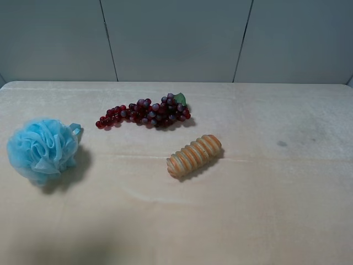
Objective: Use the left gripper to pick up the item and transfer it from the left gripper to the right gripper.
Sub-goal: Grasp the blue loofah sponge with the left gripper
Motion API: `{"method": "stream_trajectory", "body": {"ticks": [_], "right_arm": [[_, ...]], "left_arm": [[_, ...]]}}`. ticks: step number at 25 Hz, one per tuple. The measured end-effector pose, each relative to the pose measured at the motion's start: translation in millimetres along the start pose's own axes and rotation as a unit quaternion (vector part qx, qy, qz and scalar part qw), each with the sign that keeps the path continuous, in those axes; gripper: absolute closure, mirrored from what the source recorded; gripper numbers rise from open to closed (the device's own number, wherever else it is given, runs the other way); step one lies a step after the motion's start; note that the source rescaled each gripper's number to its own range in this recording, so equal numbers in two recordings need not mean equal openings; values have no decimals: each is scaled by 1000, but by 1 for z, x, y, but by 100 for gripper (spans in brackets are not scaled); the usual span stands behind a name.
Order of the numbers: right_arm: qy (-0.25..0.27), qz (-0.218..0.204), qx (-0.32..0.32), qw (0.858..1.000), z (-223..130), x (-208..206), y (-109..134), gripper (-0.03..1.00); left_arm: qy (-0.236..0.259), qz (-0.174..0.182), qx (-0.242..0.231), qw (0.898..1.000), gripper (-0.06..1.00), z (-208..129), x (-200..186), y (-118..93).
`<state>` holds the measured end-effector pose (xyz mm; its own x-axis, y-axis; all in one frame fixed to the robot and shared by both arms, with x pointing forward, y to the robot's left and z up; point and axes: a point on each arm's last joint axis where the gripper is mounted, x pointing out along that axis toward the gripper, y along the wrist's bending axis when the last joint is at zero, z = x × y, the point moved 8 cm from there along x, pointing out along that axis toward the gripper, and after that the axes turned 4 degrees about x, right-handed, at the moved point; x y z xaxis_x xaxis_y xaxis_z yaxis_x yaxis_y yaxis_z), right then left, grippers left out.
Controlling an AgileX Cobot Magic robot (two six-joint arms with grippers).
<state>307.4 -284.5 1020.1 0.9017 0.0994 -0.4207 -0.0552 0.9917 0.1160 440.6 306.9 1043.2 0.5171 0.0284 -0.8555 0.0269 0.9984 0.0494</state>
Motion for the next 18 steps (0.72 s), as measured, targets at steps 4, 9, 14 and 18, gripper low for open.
{"method": "stream_trajectory", "body": {"ticks": [4, 9, 14, 18], "right_arm": [[0, 0, 0, 1000, 0, 0, 0, -3], [0, 0, 0, 1000, 0, 0, 0, -3], [0, 0, 0, 1000, 0, 0, 0, -3], [0, 0, 0, 1000, 0, 0, 0, -3]], "left_arm": [[66, -5, 20, 998, -4, 17, 54, -1], [124, -16, 27, 992, -4, 19, 115, -4], [158, -20, 28, 987, -4, 15, 160, -6], [163, -27, 25, 986, -3, 14, 190, -9]]}}
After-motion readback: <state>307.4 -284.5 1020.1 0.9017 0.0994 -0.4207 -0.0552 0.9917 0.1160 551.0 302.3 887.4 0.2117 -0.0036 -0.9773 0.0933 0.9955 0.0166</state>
